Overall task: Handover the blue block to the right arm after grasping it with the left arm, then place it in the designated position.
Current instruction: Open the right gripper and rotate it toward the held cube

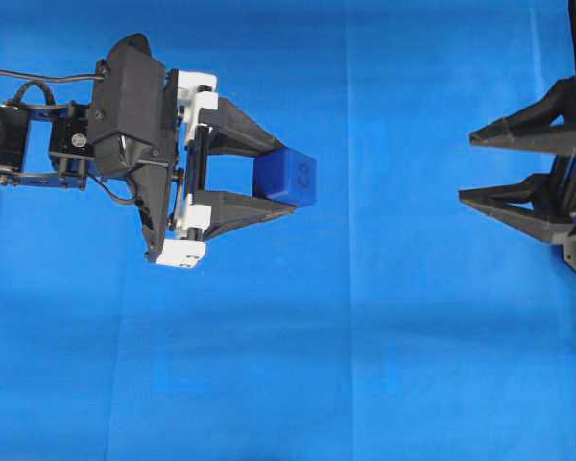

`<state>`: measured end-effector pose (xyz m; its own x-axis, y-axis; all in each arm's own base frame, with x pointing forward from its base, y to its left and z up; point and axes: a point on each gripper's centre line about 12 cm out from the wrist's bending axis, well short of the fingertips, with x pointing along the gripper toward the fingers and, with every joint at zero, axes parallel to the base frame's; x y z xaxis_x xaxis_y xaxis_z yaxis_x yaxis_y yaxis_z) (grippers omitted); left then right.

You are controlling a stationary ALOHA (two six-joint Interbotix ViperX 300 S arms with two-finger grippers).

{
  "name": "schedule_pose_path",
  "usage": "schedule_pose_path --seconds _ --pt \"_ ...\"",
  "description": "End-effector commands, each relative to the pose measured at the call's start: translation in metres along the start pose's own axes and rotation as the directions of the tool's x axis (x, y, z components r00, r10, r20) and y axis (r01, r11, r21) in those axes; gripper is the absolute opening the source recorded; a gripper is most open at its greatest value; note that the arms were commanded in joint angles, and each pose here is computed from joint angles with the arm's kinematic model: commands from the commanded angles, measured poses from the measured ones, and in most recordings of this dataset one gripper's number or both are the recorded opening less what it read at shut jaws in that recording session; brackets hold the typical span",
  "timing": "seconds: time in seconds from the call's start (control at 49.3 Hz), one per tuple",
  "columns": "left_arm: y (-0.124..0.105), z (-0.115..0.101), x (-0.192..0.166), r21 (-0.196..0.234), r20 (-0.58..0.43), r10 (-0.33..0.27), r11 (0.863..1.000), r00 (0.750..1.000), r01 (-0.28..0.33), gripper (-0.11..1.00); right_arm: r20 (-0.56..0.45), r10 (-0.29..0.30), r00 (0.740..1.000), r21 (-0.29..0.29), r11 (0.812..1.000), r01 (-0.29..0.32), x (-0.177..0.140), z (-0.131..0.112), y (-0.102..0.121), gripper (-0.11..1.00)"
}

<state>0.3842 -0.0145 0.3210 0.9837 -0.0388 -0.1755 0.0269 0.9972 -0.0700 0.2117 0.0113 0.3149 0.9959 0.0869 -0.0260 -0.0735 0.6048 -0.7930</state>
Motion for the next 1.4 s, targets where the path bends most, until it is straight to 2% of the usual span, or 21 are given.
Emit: schedule_pose_path --seconds 0.0,0.081,0.406,1.379 --pt "0.0 0.015 -0.006 -0.003 0.049 -0.002 1.0 0.999 0.002 0.48 0.01 0.005 1.0 -0.09 0.996 -0.004 0.003 0.004 -0.003 0.95" --pt "0.0 0.015 -0.006 -0.003 0.049 -0.002 1.0 0.999 0.002 0.48 0.005 0.022 1.0 -0.149 0.989 -0.021 0.005 0.003 0.0 0.95" --pt "-0.001 0.016 -0.006 -0.008 0.054 -0.002 1.0 0.999 0.003 0.48 -0.036 0.058 0.998 -0.213 0.975 -0.064 0.009 -0.005 0.008 0.95" --pt "-0.001 0.016 -0.006 -0.008 0.054 -0.002 1.0 0.999 0.003 0.48 -0.007 0.055 0.998 -0.222 0.974 -0.055 0.009 0.0 0.007 0.95"
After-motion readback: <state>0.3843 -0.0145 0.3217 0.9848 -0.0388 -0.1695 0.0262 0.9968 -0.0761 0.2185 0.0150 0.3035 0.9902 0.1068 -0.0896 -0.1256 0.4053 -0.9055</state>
